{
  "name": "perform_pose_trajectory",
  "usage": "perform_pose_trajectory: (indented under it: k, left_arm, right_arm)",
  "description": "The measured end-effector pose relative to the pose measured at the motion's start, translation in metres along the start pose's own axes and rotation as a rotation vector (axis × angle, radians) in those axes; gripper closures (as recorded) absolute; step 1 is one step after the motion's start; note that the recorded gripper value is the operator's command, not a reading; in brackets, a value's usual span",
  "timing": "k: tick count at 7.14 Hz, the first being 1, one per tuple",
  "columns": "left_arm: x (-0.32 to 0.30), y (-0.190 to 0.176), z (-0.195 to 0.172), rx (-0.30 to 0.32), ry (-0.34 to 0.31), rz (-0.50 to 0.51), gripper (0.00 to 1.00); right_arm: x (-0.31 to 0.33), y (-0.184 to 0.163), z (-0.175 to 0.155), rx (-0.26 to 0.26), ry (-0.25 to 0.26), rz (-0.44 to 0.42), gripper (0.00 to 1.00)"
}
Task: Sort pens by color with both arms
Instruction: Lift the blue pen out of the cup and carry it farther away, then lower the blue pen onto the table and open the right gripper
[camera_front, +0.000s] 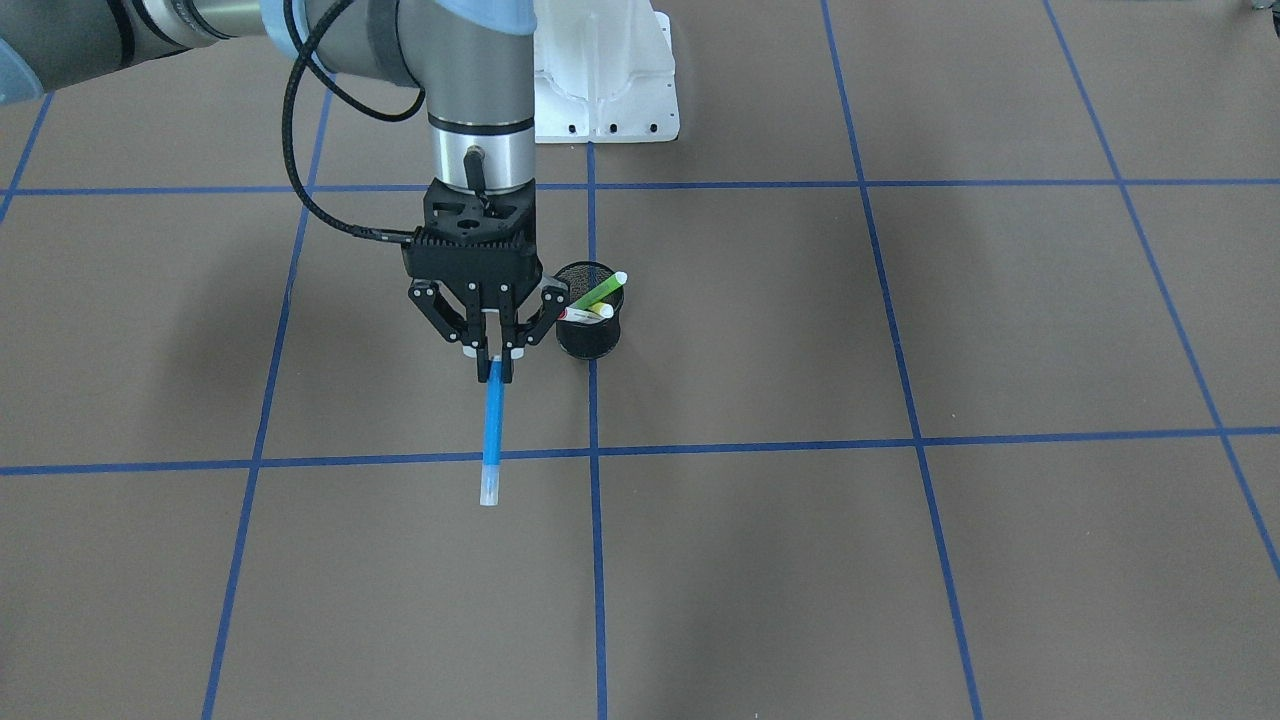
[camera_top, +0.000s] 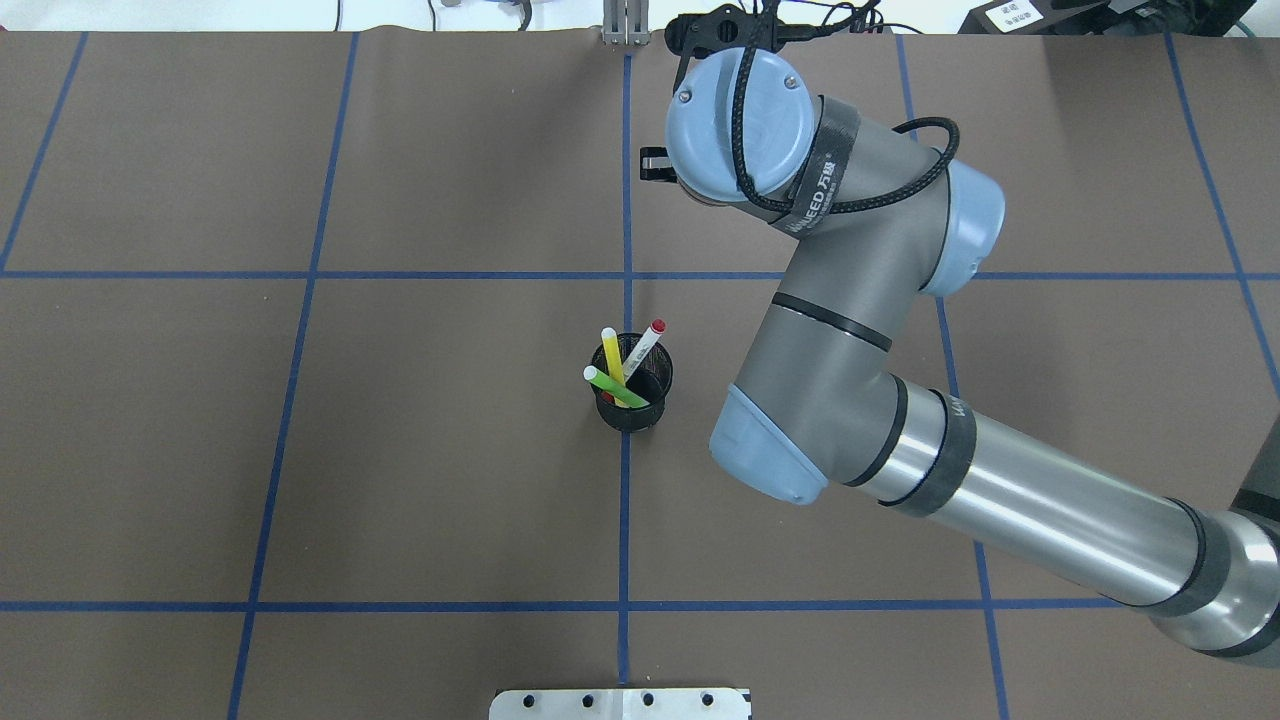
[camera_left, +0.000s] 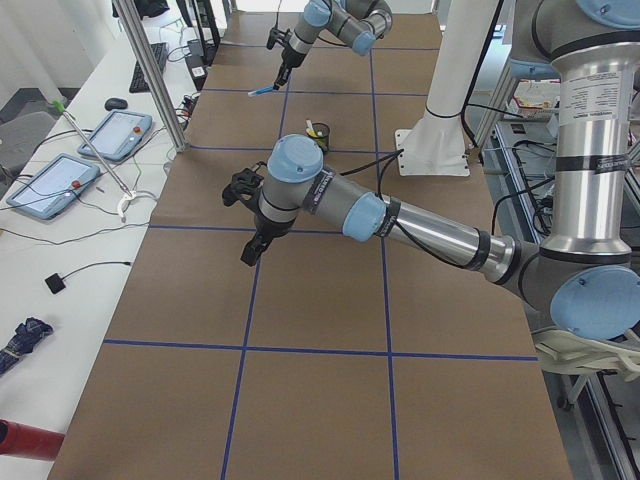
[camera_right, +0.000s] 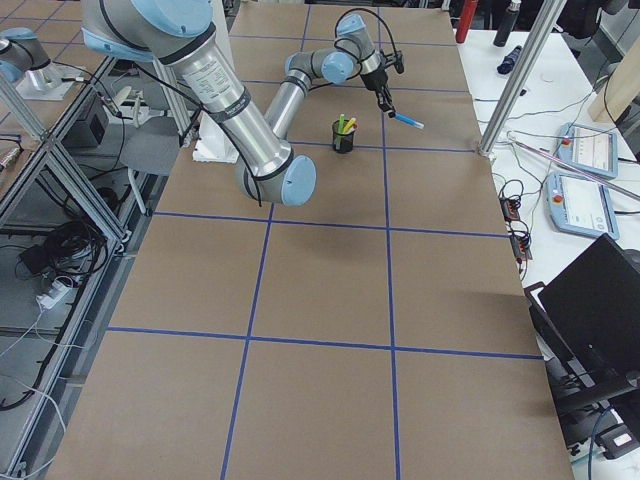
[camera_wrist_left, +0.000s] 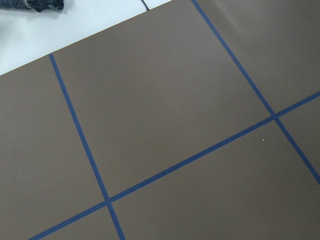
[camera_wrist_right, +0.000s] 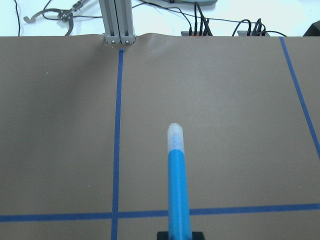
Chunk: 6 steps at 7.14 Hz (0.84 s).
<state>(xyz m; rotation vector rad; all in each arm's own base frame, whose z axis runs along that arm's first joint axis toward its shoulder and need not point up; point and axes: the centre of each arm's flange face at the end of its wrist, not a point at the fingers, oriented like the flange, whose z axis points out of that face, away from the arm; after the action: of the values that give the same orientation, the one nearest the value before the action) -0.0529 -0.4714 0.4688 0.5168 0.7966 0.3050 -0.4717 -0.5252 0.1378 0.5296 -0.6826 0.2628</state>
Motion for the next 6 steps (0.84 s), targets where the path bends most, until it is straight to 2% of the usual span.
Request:
perform_pose_trajectory:
  k: [2,3,6]
  left_arm:
    - [0.002,-0.001,0.002,-0.003,0.004,-0.004,0.00]
    - [0.003,-0.002,0.003,-0.003,0.005,-0.003,0.00]
    - [0.005,-0.005,0.003,0.001,0.006,0.003,0.00]
  right_arm:
    - [0.022,-0.003,0.083,0.081,-0.005,0.018,1.00]
    - [0.042,0.003,0.112,0.110,-0.019,0.024,1.00]
    - [0.087,0.048,0.154,0.183,-0.035,0.012,1.00]
